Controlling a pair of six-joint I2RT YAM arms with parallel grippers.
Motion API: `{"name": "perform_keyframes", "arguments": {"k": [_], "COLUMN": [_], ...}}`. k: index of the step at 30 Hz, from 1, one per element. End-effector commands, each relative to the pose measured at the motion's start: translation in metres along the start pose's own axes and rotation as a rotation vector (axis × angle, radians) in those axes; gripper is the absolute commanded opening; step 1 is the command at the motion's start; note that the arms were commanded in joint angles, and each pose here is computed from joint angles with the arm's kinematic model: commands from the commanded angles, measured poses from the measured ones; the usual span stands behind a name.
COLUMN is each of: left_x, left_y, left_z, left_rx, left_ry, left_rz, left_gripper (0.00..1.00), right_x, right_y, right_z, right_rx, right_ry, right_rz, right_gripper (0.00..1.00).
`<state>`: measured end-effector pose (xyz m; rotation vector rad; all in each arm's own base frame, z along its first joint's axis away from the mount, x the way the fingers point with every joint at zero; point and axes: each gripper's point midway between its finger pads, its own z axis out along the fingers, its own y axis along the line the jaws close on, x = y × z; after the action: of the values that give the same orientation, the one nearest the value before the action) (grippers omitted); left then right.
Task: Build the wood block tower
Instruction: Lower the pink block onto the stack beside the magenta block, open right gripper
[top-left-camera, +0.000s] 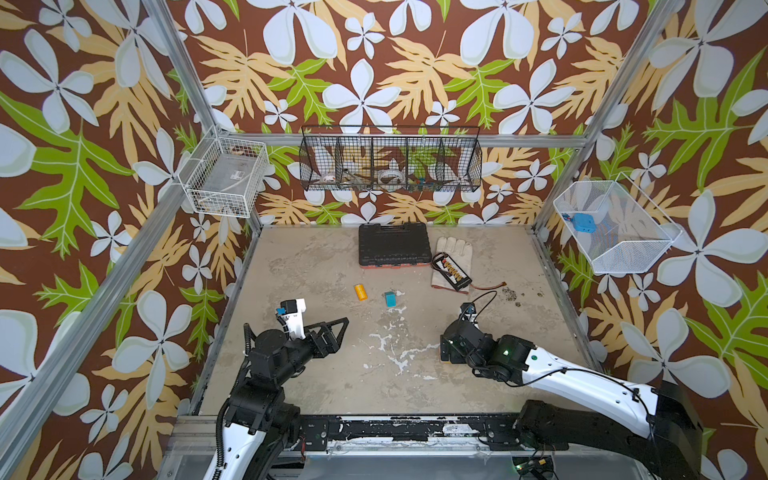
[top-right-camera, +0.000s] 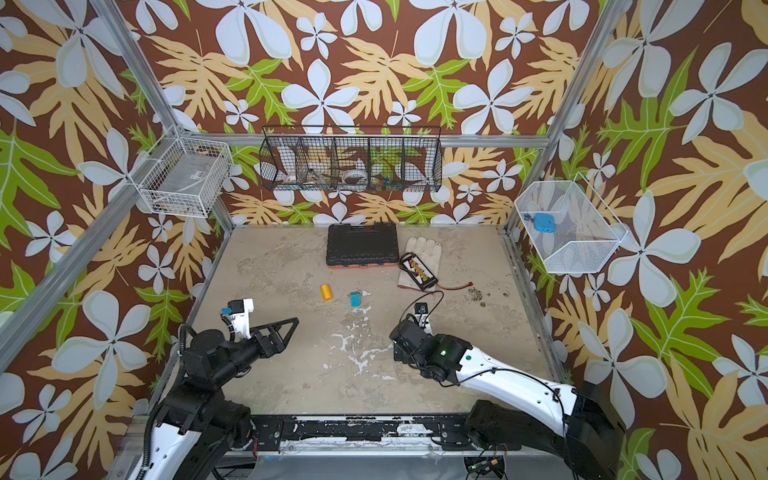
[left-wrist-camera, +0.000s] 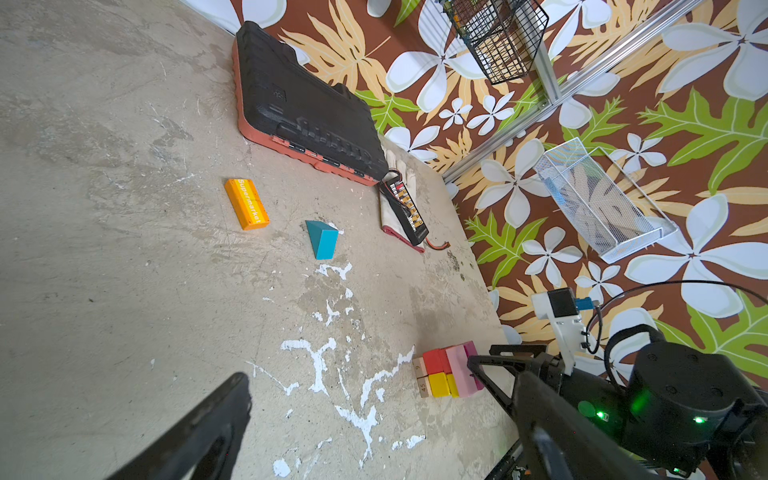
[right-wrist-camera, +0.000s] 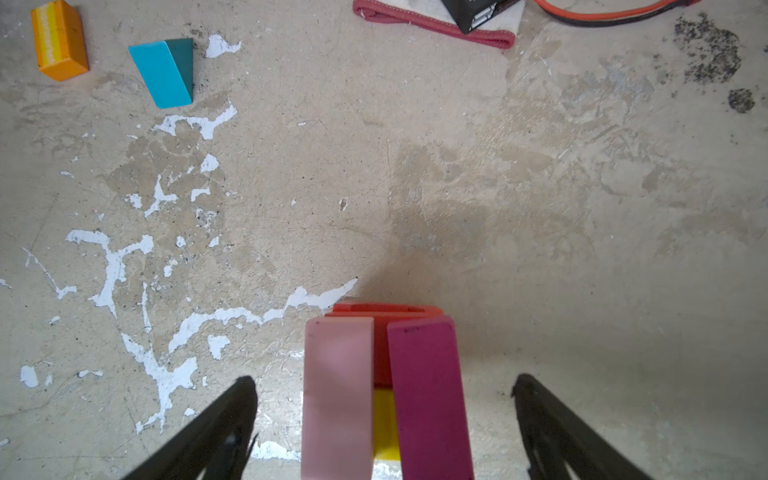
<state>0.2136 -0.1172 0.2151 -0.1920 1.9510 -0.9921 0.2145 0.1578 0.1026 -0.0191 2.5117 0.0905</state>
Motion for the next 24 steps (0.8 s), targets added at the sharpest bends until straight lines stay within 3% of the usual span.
{"name": "perform_keyframes", "arguments": {"k": [1,5,20,24], "left_x": [-0.003,-0.003,-0.004,-0.004], "left_y": [-0.001,-0.002,-0.002,-0.001], "left_z": [0.0,0.0,0.0,0.0], "left_rx": [0.004,0.005,0.005,0.004], "left_ry": [-0.014,-0.014,-0.016,-0.017], "left_rz": [0.005,0.006,0.006,0.006], "left_gripper": [1.0,1.0,1.0,1.0], "right_x": [0.001,0.005,0.014,0.015], "right_y": [0.004,0.004,0.0,-0.001], "right_z": [0.006,0.011,0.018,0.019], "right_rx": [-0.007,0.007,0.026,0.029], "right_ry": [0.004,0.018,0.04,0.041], "right_rz": [-0.008,-0.014,-0.001,0.002], "right_gripper": [0.96,0.94,0.66,0.65]}}
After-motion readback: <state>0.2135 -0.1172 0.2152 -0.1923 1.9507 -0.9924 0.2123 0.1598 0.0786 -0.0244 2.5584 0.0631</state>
